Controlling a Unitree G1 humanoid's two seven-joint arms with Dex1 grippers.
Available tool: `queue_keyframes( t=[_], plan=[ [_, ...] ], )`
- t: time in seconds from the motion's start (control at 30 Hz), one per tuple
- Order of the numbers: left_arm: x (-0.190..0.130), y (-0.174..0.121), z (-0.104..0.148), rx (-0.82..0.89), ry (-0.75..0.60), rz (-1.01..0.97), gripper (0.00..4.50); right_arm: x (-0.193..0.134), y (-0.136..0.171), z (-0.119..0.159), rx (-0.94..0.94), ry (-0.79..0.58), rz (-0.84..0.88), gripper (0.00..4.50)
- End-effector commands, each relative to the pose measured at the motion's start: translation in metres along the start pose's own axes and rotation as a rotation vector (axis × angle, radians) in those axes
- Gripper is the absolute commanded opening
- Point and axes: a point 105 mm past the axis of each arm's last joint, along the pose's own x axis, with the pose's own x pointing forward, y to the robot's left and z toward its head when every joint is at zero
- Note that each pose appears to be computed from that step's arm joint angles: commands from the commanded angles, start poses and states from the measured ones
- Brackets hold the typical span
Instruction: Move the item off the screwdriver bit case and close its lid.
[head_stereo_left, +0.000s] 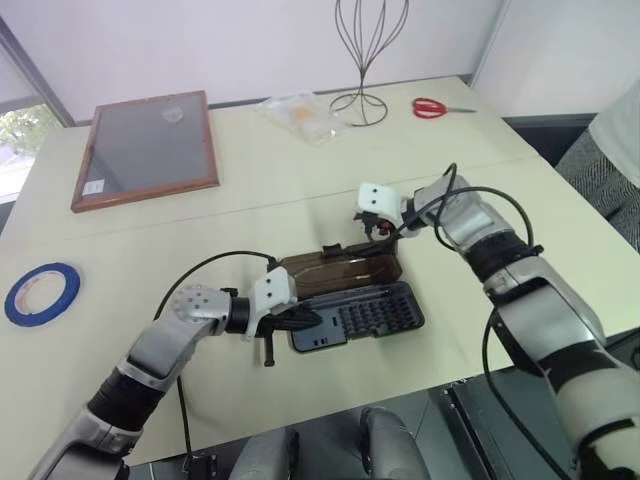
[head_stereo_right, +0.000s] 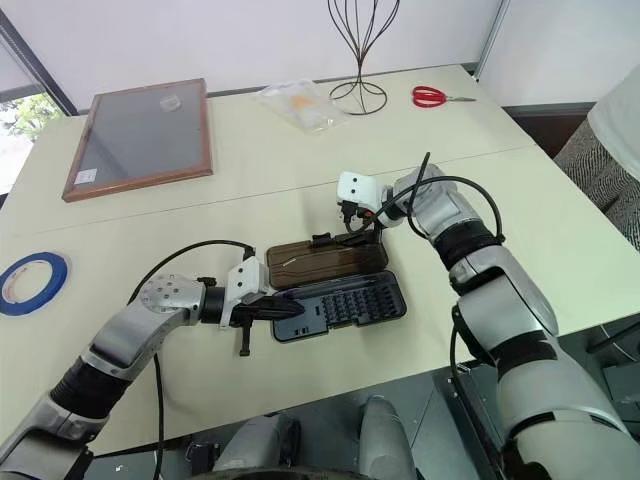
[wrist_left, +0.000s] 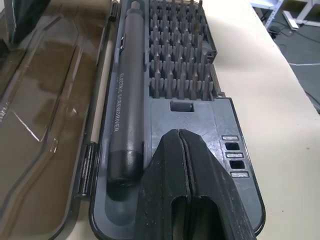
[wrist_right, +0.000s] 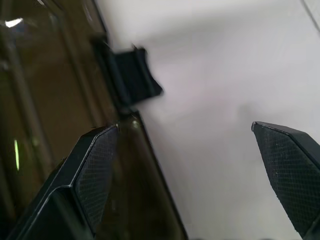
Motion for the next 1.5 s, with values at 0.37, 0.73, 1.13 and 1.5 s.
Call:
queue_keyframes(
  t=[0.37, 0.73, 1.13, 1.5],
  plan=[
    [-0.013, 0.009, -0.013, -0.047, 0.052, 0.094, 0.00, 0.001, -0.002, -0.004, -0.049, 0.043, 0.029, 3.04],
    [-0.030, 0.022, -0.013, -0.036, 0.069, 0.142, 0.00, 0.013, 0.018, -0.019, -0.087, 0.126, 0.151, 0.05],
    [-0.049, 0.047, 0.010, -0.143, -0.081, 0.290, 0.00, 0.011, 0.010, -0.002, -0.277, 0.108, 0.081, 0.05],
    [-0.093, 0.093, 0.062, -0.328, -0.374, 0.475, 0.00, -0.007, 0.020, 0.028, -0.594, 0.005, -0.184, 0.05]
  ],
)
